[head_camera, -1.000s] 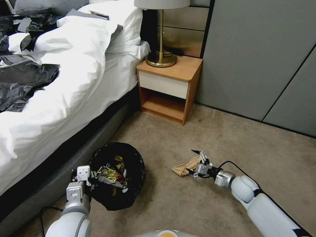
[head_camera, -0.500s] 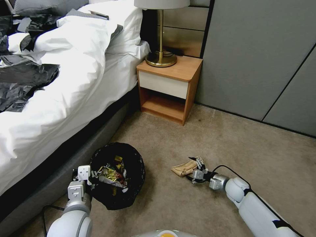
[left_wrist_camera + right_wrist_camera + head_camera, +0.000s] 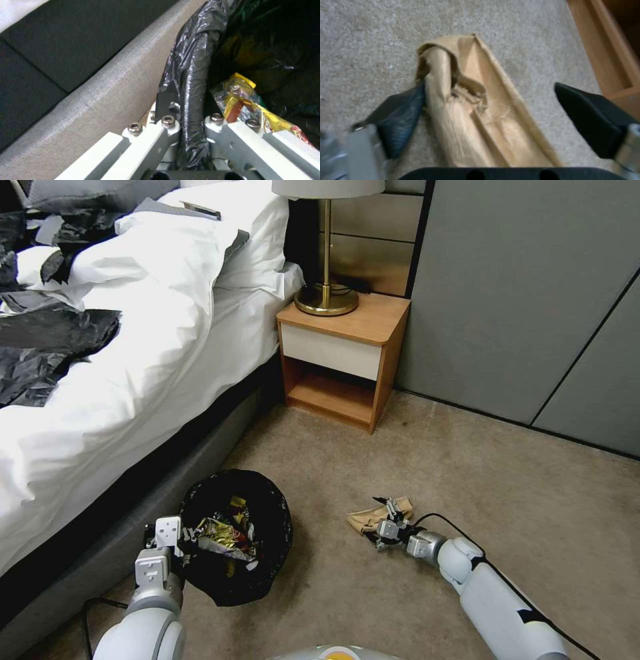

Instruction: Pick up the trash bin, then pick up the garbage from the floor and place it into the trash bin.

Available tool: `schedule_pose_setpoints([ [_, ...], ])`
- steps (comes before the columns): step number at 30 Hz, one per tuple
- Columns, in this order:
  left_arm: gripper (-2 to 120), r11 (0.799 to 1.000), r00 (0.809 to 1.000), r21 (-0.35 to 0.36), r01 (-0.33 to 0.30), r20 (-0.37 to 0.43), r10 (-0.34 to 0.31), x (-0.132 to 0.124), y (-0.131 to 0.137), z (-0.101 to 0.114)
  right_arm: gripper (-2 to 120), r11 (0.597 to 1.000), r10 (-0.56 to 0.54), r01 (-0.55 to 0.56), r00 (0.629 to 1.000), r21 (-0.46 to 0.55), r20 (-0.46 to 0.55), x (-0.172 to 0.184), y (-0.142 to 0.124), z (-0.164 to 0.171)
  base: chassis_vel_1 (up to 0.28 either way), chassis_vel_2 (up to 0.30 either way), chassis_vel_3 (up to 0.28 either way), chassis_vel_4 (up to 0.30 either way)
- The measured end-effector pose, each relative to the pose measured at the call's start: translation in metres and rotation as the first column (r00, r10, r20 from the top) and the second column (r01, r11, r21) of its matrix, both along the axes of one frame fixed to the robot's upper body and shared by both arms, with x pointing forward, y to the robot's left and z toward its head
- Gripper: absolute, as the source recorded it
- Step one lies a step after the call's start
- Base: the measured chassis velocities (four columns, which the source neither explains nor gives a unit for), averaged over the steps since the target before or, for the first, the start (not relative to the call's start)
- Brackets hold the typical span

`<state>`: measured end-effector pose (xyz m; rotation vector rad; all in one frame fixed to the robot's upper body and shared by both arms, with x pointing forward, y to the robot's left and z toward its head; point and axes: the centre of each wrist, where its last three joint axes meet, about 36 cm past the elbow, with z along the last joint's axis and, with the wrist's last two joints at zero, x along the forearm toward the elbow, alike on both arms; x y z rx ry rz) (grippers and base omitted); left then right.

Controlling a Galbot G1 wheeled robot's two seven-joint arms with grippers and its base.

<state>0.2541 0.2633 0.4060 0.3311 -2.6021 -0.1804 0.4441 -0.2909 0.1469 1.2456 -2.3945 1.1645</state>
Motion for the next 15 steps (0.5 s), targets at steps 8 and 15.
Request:
schedule_pose_setpoints([
  [8, 0, 1.000, 1.000, 0.000, -0.001, 0.002, 0.001, 0.000, 0.000, 0.000, 58, 0.999, -0.027, 0.029, 0.999, 0.034, -0.040, -0.010, 0.005, -0.011, 0.000, 0.000, 0.000, 0.000],
  [15, 0, 1.000, 1.000, -0.001, -0.001, 0.003, 0.001, 0.001, 0.001, 0.000, 35, 0.998, -0.034, 0.036, 0.998, 0.046, -0.046, -0.013, 0.009, -0.013, 0.000, 0.000, 0.000, 0.000],
])
